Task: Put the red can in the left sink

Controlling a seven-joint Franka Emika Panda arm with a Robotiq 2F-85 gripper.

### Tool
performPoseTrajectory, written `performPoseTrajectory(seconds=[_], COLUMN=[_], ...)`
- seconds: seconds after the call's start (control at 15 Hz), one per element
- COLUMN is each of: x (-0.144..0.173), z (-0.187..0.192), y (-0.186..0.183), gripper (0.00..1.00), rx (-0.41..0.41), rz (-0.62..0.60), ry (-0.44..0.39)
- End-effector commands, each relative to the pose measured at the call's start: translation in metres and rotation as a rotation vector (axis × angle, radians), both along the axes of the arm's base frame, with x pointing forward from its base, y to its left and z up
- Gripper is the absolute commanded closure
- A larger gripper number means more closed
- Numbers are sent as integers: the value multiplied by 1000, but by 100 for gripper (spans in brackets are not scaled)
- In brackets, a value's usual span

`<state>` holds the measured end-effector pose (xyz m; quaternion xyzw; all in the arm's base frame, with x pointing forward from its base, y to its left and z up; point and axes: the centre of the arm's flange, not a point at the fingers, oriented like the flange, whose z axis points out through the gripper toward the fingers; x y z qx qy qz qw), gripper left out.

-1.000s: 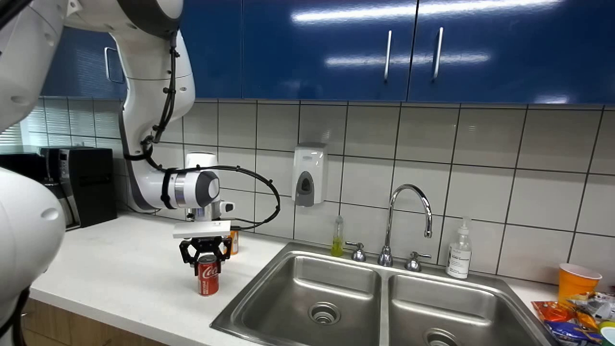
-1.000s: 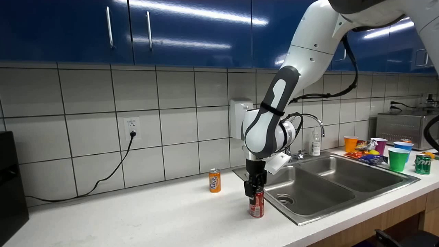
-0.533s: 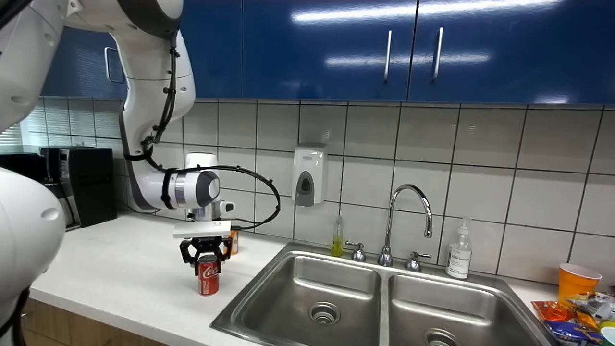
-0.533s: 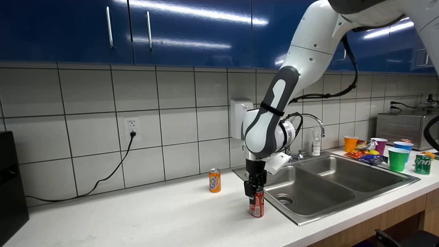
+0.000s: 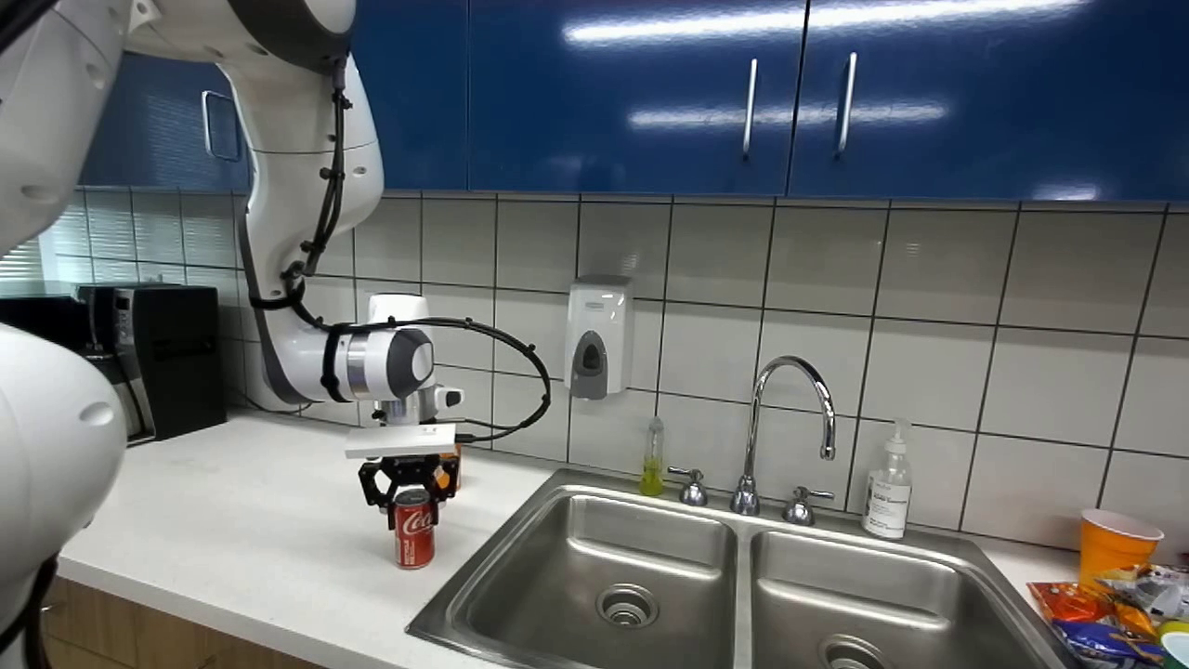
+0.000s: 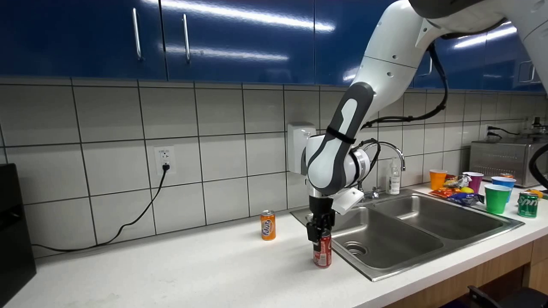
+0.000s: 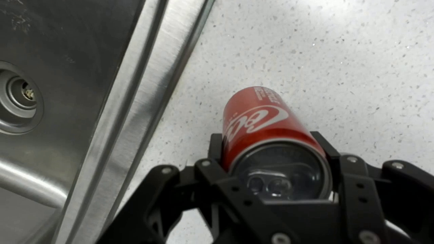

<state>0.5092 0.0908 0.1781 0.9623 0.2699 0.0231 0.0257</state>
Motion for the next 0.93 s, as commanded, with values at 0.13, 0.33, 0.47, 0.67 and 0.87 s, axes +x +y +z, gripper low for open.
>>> performPoseTrajectory(seconds=[0.13, 0.33, 0.47, 0.67, 0.87], x=[5, 6, 6, 5, 2], z=[27, 38, 46, 61, 77], y=[-1, -1, -1, -1, -3], gripper=[62, 62, 62, 62, 62], rx=[-13, -11, -11, -8, 1], rz=[-11, -11, -11, -13, -14], ry=[-39, -50, -58, -67, -66])
